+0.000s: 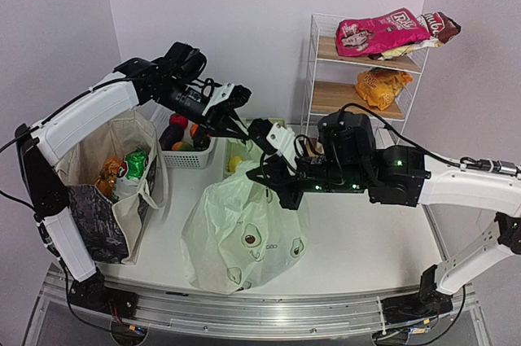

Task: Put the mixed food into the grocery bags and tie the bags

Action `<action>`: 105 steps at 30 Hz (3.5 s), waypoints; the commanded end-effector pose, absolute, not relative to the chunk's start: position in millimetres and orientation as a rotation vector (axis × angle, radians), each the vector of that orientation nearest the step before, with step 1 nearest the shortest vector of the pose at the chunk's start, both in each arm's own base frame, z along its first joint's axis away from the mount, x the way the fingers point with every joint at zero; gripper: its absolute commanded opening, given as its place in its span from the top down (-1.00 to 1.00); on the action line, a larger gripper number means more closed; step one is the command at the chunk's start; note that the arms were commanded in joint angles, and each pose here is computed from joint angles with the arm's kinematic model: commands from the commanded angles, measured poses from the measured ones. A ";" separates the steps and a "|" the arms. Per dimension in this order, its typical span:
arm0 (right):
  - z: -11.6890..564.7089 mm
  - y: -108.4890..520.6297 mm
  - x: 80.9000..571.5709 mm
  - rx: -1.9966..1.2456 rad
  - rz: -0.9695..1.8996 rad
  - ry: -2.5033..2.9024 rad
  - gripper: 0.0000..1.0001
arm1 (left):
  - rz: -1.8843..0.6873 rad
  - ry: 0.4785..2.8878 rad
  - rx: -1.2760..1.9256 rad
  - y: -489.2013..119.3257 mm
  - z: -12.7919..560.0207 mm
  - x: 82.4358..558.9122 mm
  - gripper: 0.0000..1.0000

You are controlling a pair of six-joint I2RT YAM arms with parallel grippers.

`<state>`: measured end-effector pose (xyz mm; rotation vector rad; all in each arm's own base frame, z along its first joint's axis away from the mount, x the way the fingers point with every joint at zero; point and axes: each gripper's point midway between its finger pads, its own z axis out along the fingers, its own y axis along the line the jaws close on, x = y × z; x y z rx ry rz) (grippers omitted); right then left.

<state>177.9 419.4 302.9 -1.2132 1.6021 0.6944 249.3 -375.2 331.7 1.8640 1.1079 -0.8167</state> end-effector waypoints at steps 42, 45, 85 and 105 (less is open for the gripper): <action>285.0 408.9 247.8 -1.288 0.711 1.585 -0.27 | -0.935 1.396 1.762 -358.1 323.9 209.9 1.00; 290.7 407.5 252.2 -1.297 0.702 1.560 -0.27 | -0.938 1.405 1.774 -357.3 319.4 208.8 1.00; 282.8 393.5 256.5 -1.383 0.733 1.554 1.00 | -0.876 1.205 1.826 -348.9 370.8 158.7 -0.95; 294.3 388.5 242.6 -1.472 0.705 1.410 1.00 | -1.129 1.576 1.586 -389.8 327.8 220.6 -0.65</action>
